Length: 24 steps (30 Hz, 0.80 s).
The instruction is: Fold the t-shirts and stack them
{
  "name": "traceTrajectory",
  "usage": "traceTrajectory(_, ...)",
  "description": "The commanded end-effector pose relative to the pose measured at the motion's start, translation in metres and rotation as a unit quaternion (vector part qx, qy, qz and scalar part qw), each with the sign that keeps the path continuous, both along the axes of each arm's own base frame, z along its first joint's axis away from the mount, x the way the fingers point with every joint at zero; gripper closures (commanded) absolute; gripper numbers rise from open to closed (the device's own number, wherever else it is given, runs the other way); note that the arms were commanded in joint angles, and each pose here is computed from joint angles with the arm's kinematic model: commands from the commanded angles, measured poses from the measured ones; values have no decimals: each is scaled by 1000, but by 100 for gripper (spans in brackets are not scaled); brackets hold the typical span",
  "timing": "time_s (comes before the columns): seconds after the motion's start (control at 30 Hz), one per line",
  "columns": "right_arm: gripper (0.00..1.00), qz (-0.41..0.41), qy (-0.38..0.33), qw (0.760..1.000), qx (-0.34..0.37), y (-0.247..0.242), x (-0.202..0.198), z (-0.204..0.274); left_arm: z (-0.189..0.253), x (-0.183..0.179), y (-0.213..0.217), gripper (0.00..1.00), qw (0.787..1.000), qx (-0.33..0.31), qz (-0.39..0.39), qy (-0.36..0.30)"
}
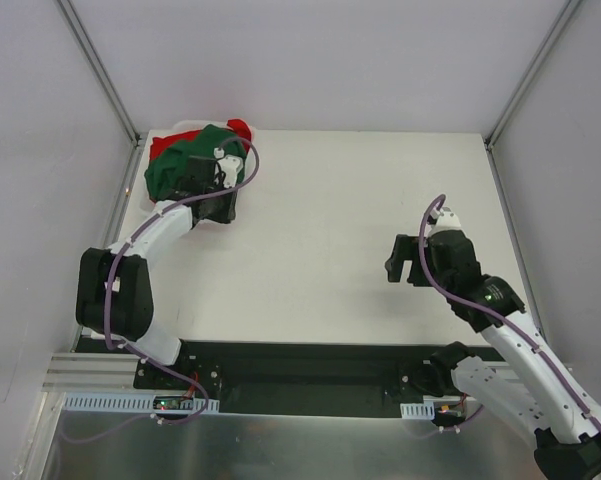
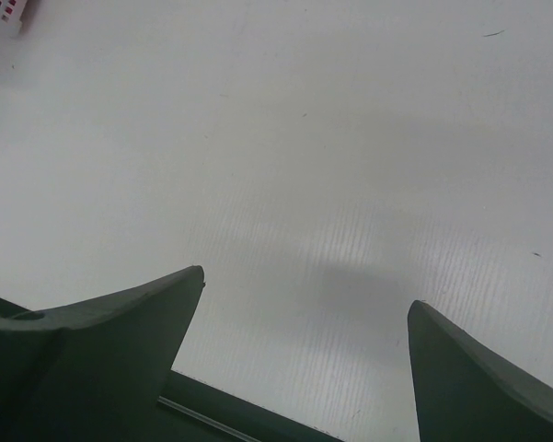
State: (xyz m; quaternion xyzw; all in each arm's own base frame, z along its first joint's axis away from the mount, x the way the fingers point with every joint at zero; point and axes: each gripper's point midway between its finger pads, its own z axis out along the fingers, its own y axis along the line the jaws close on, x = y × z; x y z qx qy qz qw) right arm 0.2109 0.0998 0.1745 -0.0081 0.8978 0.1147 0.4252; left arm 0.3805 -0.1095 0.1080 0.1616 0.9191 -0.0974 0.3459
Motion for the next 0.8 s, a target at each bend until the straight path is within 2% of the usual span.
traceTrajectory(0.0,4,6,-16,1000,7,4,8,9,11,11,15,100,1000,-25,18,0)
traceTrajectory(0.3,4,11,-15,1000,-2,4,11,10,-7,31,44,100,999,-5,40,13)
traceTrajectory(0.77,4,24,-1,1000,-3,9,17,8,-27,52,97,100,996,-18,78,30)
